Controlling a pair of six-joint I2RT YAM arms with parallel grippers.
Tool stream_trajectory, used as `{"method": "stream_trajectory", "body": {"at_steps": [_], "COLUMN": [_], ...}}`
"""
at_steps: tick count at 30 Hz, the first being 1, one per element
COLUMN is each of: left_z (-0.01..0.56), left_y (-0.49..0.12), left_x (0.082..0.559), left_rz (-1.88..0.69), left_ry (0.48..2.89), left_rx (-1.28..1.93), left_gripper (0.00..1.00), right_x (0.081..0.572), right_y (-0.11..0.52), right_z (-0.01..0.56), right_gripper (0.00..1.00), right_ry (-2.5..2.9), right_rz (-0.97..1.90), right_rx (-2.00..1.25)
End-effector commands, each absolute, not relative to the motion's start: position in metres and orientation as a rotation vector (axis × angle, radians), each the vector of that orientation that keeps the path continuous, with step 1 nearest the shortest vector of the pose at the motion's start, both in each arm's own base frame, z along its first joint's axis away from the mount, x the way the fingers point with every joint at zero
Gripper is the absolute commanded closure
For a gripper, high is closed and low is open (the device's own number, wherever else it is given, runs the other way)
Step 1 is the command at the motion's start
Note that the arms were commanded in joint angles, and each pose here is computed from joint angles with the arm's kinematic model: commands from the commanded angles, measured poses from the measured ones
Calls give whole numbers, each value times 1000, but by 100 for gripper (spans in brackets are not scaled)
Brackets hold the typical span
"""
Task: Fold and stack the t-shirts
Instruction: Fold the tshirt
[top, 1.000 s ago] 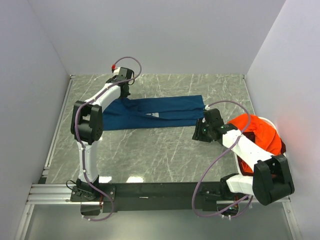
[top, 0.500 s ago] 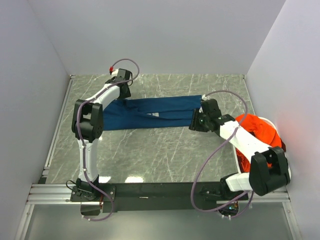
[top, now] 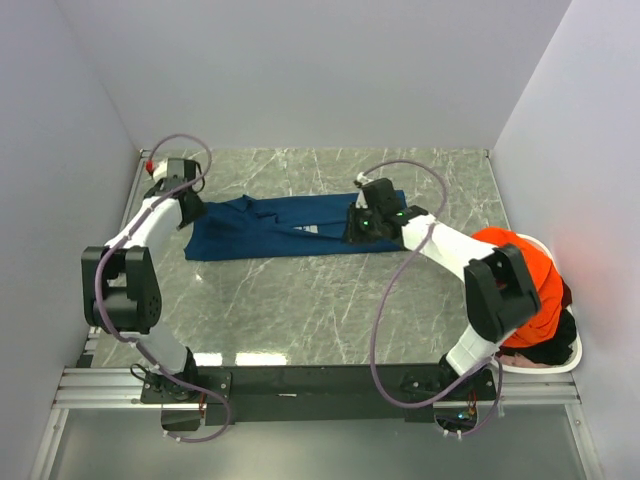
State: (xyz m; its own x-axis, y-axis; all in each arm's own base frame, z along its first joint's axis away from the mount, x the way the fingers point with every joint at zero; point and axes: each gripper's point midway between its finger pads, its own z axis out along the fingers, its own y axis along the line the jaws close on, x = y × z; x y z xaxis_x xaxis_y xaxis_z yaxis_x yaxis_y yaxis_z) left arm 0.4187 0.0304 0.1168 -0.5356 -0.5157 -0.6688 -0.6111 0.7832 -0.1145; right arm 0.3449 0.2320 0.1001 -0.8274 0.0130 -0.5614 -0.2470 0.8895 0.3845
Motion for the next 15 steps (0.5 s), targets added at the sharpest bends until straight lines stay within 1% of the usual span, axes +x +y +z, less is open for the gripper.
{"method": "stream_trajectory", "body": {"at_steps": [1, 4, 8, 12, 15], "left_z": [78, 64, 52, 30, 20], "left_y": [30, 44, 49, 60, 68], "left_x": [399, 390, 385, 365, 351], "left_rz": [144, 178, 198, 276, 322], "left_ry": [2337, 2350, 2376, 2430, 2465], "left_rx": [-869, -906, -923, -983, -1019], "left_gripper": [56, 65, 68, 74, 75], "right_x": [360, 363, 370, 375, 381], "right_y": [264, 277, 285, 288, 290], "right_z": [113, 101, 87, 67, 56], "right_gripper": [74, 78, 80, 81, 82], "right_ry": [2416, 2439, 2461, 2502, 2518], "right_rz": [679, 691, 710, 701, 690], "right_rx": [-250, -263, -242, -225, -212]}}
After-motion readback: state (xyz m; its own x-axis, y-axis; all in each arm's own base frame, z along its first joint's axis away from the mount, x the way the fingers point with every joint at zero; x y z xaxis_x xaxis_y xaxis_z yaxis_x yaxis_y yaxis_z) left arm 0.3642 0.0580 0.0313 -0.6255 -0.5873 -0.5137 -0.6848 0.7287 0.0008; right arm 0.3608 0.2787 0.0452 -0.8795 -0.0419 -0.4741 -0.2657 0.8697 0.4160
